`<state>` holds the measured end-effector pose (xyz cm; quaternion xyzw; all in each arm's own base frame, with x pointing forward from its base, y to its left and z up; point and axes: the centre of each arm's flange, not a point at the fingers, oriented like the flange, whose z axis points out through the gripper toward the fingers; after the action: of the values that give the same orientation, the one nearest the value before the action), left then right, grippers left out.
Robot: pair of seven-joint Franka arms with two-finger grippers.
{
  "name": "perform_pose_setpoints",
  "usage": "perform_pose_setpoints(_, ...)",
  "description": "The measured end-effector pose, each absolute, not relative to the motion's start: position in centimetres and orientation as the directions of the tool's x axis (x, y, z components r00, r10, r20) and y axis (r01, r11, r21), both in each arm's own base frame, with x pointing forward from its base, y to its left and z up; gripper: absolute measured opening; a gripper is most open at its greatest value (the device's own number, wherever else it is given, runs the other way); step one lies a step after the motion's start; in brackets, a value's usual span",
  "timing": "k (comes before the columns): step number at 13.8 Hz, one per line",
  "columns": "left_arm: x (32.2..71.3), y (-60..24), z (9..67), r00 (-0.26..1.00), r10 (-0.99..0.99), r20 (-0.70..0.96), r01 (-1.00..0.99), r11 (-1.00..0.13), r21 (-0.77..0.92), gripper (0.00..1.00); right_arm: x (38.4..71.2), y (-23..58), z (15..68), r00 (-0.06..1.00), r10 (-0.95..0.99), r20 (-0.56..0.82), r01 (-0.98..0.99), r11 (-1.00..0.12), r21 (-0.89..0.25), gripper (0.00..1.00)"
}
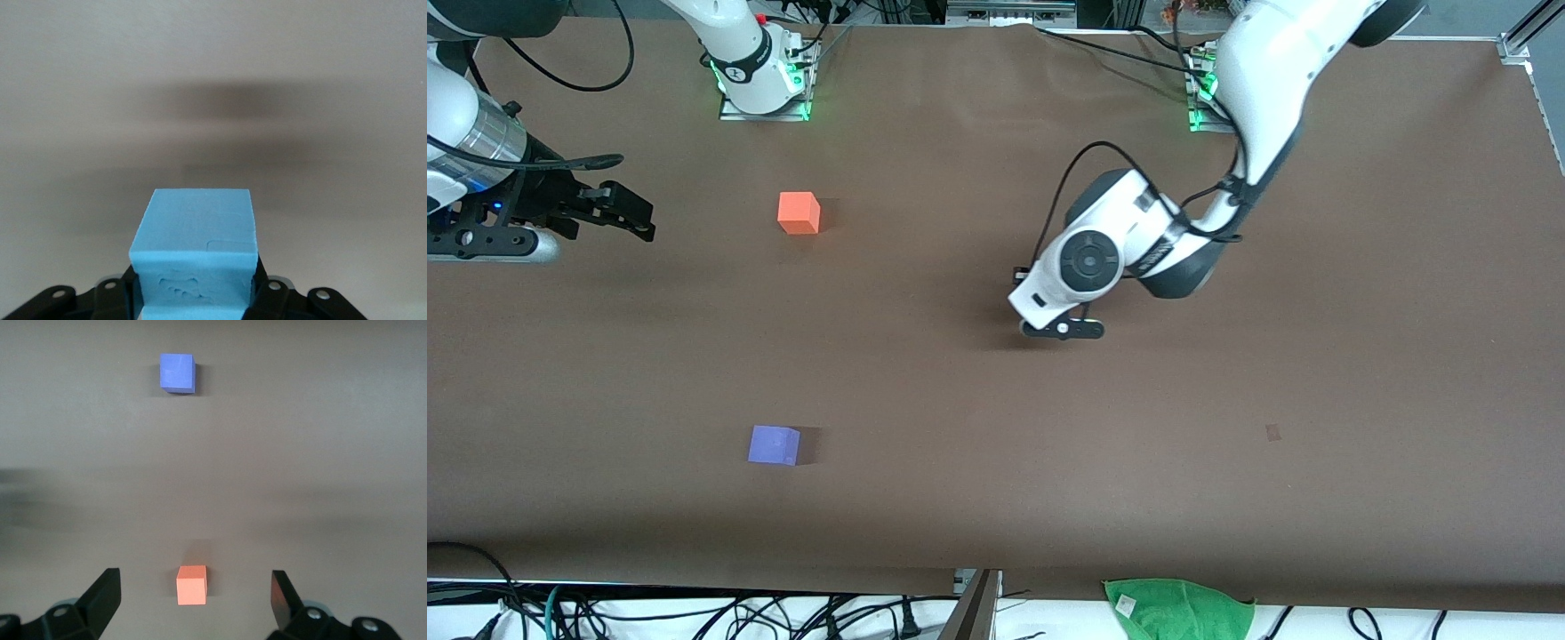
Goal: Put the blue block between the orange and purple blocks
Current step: 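Carry the light blue cube with the left gripper toward the table middle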
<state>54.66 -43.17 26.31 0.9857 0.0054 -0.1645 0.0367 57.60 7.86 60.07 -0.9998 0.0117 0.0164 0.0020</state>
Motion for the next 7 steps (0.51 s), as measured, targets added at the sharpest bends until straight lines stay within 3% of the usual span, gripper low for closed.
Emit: perform_pose_setpoints(7, 52.4, -46.4, 19.7, 0.931, -0.019, -0.364, 0.009, -0.997, 0.075, 0.6, 58.0, 8.1, 60.2, 1.0, -0.019, -0.008, -0.019, -1.0, -0.015, 1.0)
